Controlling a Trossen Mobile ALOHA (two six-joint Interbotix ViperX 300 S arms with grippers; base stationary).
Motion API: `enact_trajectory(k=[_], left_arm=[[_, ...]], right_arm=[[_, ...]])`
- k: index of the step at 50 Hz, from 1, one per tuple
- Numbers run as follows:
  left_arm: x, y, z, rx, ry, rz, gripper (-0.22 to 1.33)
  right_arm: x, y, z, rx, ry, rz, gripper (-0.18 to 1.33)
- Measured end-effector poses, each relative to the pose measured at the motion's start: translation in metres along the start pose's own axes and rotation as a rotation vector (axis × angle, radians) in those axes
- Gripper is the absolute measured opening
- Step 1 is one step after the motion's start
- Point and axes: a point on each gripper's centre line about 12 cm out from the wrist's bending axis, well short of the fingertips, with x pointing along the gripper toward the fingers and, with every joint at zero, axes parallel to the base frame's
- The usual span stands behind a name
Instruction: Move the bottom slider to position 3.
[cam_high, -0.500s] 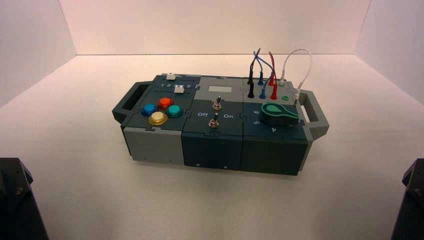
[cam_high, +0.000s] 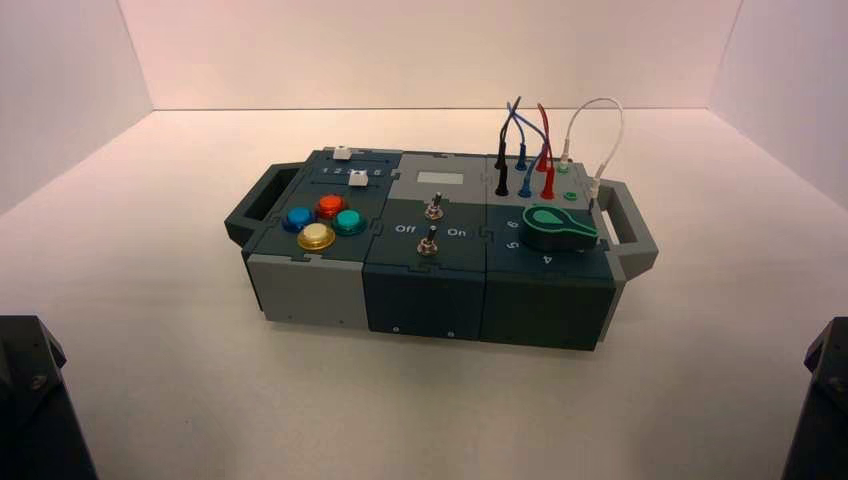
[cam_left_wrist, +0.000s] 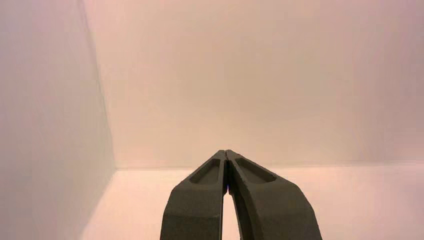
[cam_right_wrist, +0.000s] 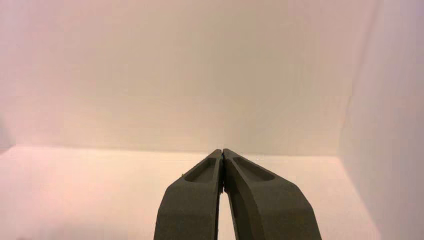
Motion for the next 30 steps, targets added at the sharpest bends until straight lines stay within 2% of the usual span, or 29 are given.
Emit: enact_trajectory(k=[4, 9, 18, 21, 22, 26, 27, 30], left_arm=[[0.001, -0.012, 0.003, 0.016, 0.086, -0.058, -0.15], [0.002, -0.023, 0.01, 0.043, 0.183, -0.11, -0.15], [0.005, -0.033, 0.014, 0.073, 0.336, -0.156, -0.15], [0.008, -0.036, 0.01, 0.085, 0.389, -0.169, -0.15], [0.011, -0.039, 0.005, 0.096, 0.435, -0.183, -0.15], [0.016, -0.045, -0.005, 0.114, 0.497, -0.205, -0.15], [0.02, -0.05, -0.013, 0.127, 0.542, -0.223, -0.15], [0.024, -0.055, -0.021, 0.137, 0.58, -0.239, -0.15]], right_arm=[[0.001, 0.011, -0.001, -0.007, 0.044, 0.049, -0.15], [0.004, 0.018, -0.002, -0.007, 0.107, 0.076, -0.15], [0.011, 0.025, -0.009, 0.026, 0.236, 0.098, -0.15], [0.015, 0.029, -0.012, 0.024, 0.283, 0.11, -0.15], [0.016, 0.032, -0.014, 0.022, 0.315, 0.122, -0.15], [0.019, 0.038, -0.015, 0.018, 0.358, 0.142, -0.15], [0.02, 0.042, -0.017, 0.015, 0.386, 0.155, -0.15], [0.022, 0.047, -0.019, 0.008, 0.426, 0.171, -0.15]])
